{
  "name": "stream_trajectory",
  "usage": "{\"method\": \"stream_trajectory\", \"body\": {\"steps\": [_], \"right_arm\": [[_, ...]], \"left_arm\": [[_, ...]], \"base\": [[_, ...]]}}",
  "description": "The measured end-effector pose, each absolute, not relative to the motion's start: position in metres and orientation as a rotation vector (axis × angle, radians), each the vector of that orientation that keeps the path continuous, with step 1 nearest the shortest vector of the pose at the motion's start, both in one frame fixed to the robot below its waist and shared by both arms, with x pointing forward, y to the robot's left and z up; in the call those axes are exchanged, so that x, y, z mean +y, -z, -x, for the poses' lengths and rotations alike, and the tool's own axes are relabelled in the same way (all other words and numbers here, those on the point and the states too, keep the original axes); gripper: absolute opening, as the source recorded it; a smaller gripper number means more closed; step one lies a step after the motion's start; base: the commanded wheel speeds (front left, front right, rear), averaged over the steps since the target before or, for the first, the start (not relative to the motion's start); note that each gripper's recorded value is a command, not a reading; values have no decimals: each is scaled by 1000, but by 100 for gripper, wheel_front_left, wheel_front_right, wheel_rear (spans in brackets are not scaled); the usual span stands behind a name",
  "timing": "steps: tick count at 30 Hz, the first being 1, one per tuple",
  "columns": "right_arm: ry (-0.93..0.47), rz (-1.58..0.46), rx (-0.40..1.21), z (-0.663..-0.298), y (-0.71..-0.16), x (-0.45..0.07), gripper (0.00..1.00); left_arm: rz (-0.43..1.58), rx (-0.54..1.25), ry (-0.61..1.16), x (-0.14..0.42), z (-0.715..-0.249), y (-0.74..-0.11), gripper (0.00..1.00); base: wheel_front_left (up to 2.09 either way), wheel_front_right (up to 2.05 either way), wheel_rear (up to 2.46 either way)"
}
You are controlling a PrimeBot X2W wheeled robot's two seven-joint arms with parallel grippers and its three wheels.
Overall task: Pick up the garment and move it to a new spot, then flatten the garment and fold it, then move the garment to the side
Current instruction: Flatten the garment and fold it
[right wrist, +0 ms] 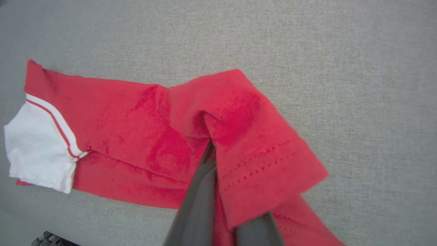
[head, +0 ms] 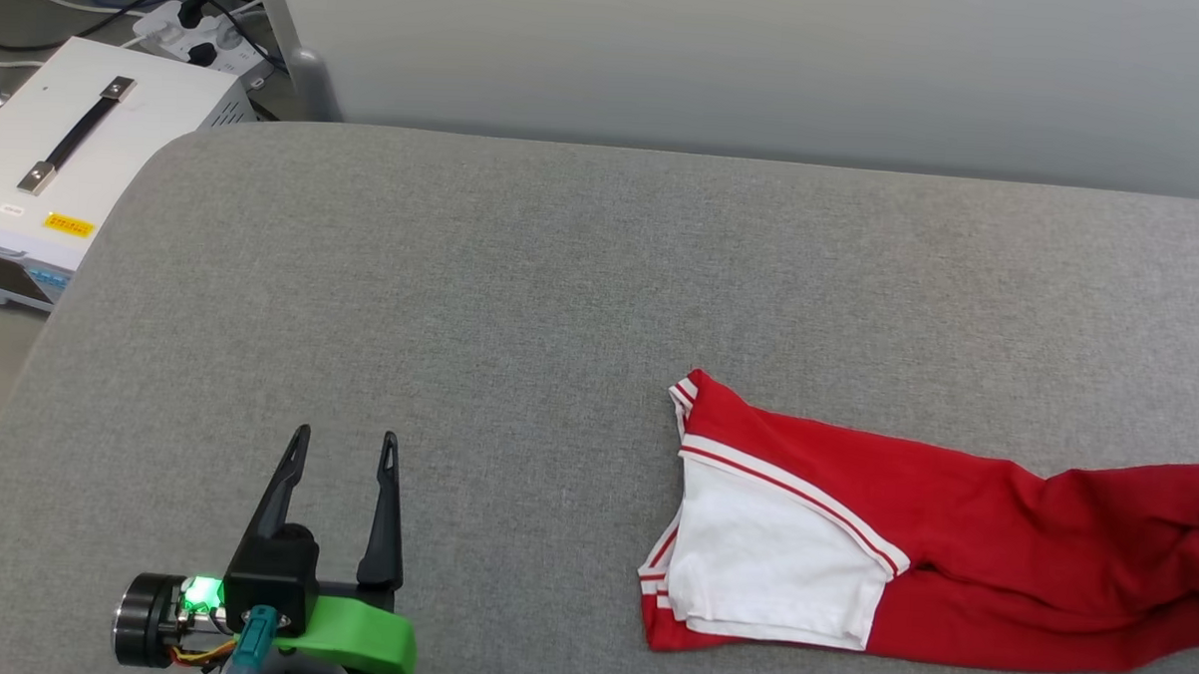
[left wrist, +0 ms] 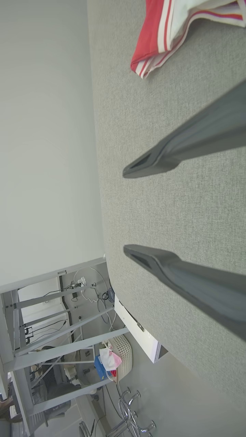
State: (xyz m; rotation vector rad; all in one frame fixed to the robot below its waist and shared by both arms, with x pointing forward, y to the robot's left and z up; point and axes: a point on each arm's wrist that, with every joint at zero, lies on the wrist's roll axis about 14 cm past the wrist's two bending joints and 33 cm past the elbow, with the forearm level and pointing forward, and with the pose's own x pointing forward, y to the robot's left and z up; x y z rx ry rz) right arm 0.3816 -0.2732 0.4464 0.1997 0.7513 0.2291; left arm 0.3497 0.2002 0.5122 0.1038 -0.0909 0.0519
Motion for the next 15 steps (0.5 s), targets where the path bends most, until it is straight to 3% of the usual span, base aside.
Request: {"method": "stream_trajectory", "body": {"steps": [9, 15], "right_arm": [[-442, -244, 721, -380, -467, -202, 0], [-560, -230, 782, -374, -458, -159, 0]], "left_arm": [[-95, -84, -31, 193, -350, -510, 100], [-89, -63, -35, 192, -350, -503, 100]], "base": [[0, 0, 0], [0, 0, 0]]}}
